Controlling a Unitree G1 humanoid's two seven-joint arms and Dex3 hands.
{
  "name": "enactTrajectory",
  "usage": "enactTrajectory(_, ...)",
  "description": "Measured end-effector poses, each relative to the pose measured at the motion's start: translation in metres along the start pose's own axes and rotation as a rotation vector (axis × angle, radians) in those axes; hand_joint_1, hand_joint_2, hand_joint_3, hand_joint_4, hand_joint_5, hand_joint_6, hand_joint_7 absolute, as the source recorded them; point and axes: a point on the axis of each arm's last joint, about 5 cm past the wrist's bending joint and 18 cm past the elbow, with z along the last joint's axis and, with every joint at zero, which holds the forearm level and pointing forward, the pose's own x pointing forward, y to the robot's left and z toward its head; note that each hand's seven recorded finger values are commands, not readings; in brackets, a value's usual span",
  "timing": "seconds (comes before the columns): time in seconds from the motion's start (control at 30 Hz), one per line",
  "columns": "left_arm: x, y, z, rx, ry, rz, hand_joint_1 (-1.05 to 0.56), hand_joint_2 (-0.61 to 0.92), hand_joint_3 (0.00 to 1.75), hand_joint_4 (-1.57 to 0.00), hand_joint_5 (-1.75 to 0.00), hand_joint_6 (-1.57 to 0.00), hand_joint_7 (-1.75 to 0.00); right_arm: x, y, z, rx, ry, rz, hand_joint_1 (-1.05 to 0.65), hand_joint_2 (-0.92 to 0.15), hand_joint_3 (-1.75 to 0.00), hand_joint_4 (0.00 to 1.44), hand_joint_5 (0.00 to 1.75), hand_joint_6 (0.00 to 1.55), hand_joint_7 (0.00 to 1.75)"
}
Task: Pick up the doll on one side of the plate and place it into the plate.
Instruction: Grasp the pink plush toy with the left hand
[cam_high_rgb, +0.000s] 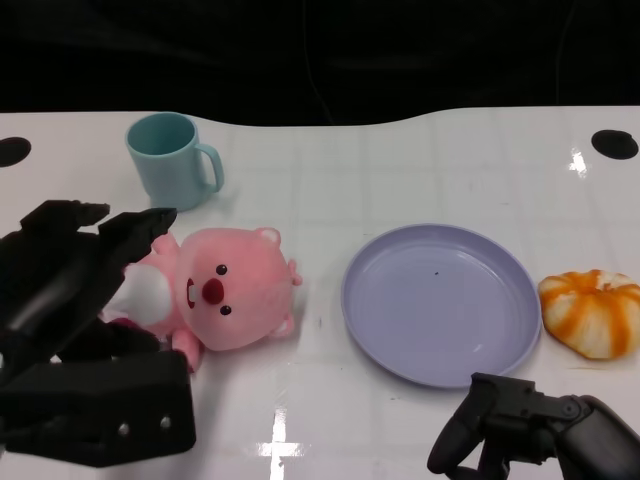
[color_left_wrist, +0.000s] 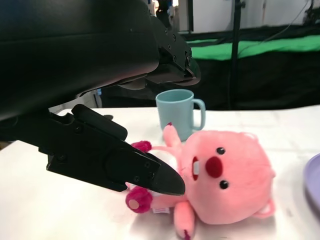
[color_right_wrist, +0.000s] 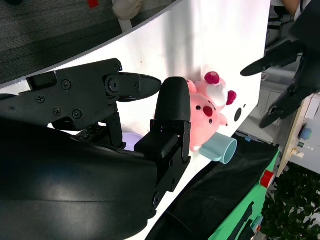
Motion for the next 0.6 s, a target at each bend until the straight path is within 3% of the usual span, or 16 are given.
enactTrajectory(0.6, 0.062, -0.031, -0.012, 0.149, 0.057, -0.239, -0.65, 0.9, 0.0, -0.11, -0.29, -0.29, 0.0, -0.001, 0.005, 0.005, 0.009, -0.003, 0.002, -0.25, -0.92, -0.33, 0.68, 1.57, 0.59, 1.29)
